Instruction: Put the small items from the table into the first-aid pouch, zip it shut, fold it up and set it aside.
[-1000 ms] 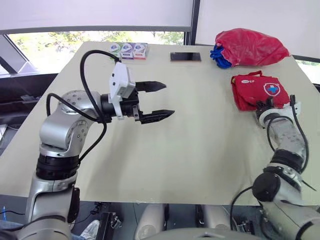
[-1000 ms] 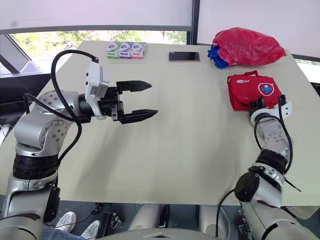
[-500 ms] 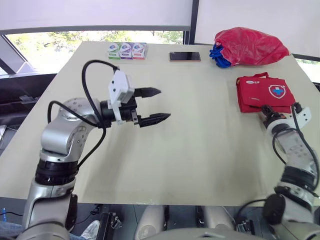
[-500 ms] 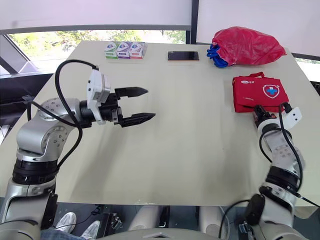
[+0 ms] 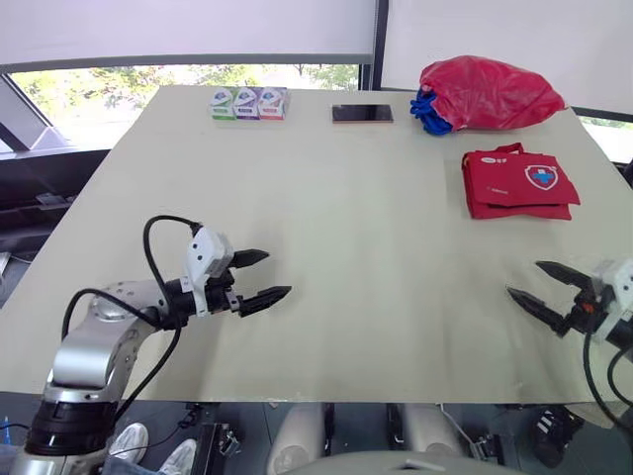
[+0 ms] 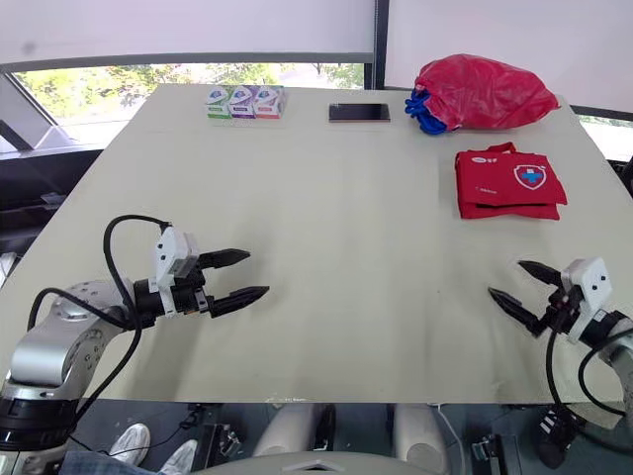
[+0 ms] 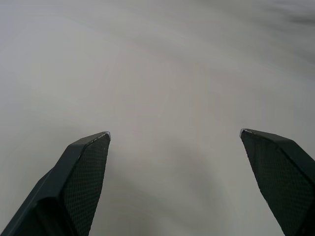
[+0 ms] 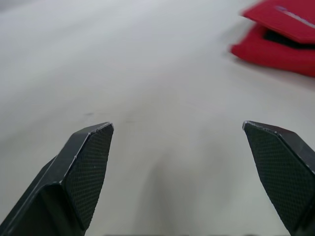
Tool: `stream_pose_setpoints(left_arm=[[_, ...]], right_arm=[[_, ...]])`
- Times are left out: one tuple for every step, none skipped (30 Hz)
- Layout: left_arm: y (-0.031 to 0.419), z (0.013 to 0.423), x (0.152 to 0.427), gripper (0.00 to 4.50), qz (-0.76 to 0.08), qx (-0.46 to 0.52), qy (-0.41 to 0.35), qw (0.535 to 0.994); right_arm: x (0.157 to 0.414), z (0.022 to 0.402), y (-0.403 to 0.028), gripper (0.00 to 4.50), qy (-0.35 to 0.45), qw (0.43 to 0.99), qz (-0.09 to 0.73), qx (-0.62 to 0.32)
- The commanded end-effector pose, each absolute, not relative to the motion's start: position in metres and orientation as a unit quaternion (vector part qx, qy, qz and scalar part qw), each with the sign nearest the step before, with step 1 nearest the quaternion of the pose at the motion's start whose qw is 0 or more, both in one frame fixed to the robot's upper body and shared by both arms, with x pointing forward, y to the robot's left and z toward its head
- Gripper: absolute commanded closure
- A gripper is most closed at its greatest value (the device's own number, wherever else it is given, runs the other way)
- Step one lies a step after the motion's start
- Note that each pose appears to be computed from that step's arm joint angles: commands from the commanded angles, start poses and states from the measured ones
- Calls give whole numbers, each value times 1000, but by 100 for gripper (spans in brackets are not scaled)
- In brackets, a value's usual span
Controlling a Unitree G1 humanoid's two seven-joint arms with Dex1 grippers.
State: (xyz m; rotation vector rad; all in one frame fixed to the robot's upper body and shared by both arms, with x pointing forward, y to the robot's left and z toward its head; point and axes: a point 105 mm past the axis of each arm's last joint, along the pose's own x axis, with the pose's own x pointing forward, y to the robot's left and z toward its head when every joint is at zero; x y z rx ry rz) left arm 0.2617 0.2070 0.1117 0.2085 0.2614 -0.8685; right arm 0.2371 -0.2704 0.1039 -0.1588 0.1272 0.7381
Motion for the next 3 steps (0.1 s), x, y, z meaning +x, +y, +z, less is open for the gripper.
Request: stream_pose_setpoints(left_arm=[[213, 105, 253, 0, -397, 112, 114, 904], [214, 103, 252, 0, -390, 111, 113, 907], [215, 101, 250, 0, -388, 104, 111, 909]], right_arm=[[222, 128, -263, 1, 11, 914, 397, -80], [219, 129, -263, 1, 8, 915, 397, -75], [218, 130, -263, 1, 6, 915, 396, -73]])
